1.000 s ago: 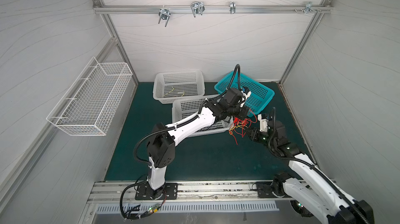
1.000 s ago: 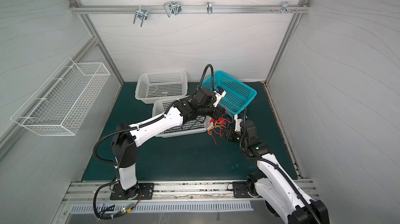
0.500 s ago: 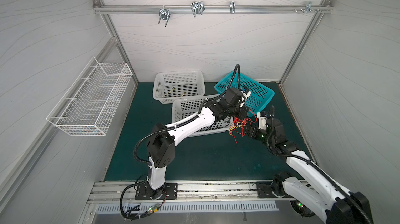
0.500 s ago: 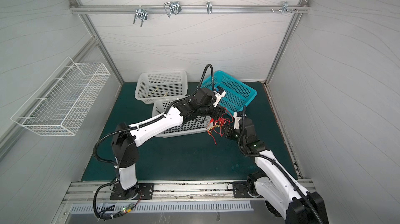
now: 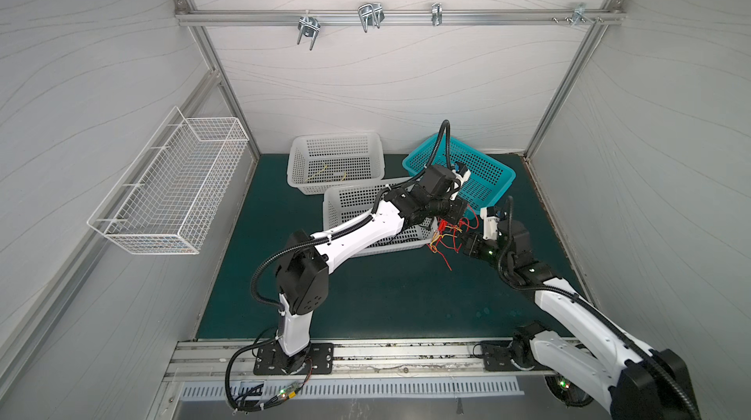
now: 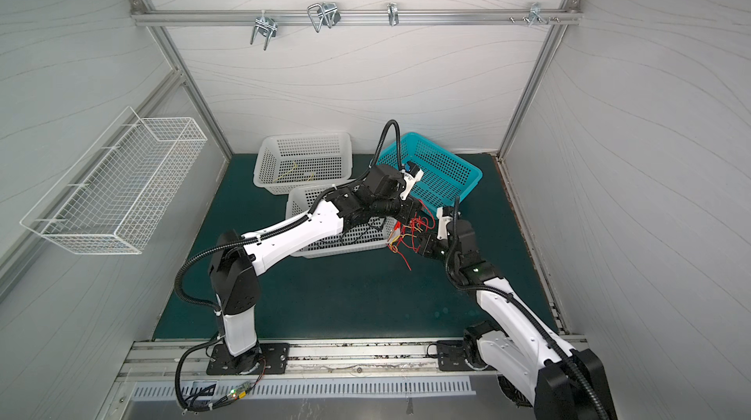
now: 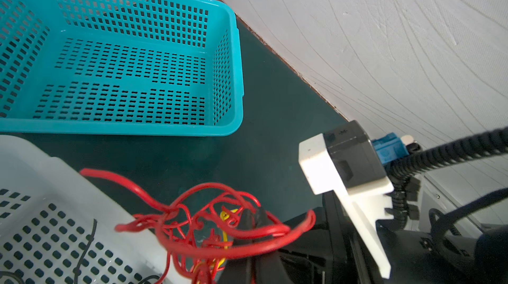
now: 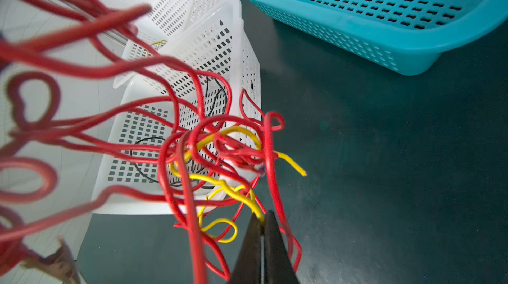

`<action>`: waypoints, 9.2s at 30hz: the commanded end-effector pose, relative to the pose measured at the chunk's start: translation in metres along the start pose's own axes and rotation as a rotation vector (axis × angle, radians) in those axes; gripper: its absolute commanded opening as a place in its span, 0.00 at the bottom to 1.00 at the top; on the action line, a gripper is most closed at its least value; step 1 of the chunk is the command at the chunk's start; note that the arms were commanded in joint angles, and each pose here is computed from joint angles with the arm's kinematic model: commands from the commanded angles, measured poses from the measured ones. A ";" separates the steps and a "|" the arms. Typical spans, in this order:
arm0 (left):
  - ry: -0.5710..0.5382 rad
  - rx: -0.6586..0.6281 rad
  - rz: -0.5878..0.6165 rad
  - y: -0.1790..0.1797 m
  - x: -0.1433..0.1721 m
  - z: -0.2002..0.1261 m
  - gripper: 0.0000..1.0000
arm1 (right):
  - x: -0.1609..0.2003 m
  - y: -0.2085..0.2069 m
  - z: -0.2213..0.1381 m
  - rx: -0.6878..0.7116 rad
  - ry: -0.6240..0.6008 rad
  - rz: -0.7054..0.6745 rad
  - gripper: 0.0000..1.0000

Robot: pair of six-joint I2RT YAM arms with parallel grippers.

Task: Untangle and sort cables by color
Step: Untie the cable.

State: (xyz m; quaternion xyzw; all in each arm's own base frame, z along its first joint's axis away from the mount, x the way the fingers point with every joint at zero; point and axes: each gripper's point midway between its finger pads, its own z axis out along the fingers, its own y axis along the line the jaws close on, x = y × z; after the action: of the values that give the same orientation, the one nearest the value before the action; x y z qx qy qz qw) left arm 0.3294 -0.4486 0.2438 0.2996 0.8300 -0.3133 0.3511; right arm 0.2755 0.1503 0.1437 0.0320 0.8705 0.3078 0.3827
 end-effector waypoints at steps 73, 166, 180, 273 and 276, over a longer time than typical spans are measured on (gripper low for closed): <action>-0.002 0.283 0.157 -0.041 0.042 0.004 0.57 | -0.041 -0.004 -0.094 0.223 -0.146 -0.091 0.00; -0.092 0.070 0.078 -0.014 0.002 0.019 0.00 | -0.021 0.025 -0.030 -0.062 -0.033 0.129 0.26; -0.128 0.028 0.099 -0.009 -0.014 0.014 0.00 | 0.005 -0.019 -0.045 0.177 0.039 0.125 0.00; -0.092 0.513 0.038 -0.044 -0.034 -0.041 0.00 | -0.060 -0.048 -0.055 0.233 -0.363 -0.148 0.00; -0.115 0.539 0.054 -0.048 -0.035 -0.048 0.00 | -0.059 -0.072 -0.061 0.325 -0.342 -0.047 0.00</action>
State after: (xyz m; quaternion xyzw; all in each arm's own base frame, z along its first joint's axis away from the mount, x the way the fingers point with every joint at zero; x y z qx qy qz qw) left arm 0.3075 -0.4527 0.2785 0.3612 0.7358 -0.4953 0.2878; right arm 0.2894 0.0681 0.1819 0.0611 0.8192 0.1771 0.5421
